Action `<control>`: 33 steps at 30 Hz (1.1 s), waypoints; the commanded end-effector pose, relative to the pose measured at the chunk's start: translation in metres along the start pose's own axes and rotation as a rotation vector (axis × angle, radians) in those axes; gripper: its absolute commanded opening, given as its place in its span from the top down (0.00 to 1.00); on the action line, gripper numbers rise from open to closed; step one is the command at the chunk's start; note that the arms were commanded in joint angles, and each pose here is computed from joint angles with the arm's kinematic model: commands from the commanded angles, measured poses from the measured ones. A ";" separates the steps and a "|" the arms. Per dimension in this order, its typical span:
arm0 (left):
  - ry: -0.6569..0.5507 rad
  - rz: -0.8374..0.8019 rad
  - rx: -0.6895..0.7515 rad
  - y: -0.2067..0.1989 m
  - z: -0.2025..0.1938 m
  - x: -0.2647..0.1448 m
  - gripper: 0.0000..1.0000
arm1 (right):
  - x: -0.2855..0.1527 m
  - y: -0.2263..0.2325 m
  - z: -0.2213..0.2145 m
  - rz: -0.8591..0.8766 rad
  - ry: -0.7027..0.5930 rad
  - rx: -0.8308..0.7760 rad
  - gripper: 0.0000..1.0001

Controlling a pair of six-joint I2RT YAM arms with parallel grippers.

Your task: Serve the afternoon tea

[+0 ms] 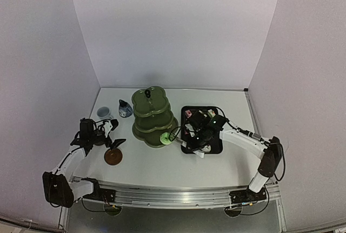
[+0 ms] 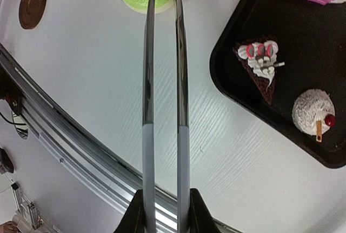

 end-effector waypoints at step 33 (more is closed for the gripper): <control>-0.029 0.030 0.046 0.003 0.008 -0.003 0.00 | 0.031 0.014 0.073 -0.003 -0.156 -0.050 0.67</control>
Point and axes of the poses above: each gripper's point midway between its finger pads, its own x axis out along the fingers, its own y axis along the line the jaws close on, z = x × y, the point moved 2 cm from there along -x, back along the fingers, and after that the axes turned 3 degrees about -x, right-handed, at the moved point
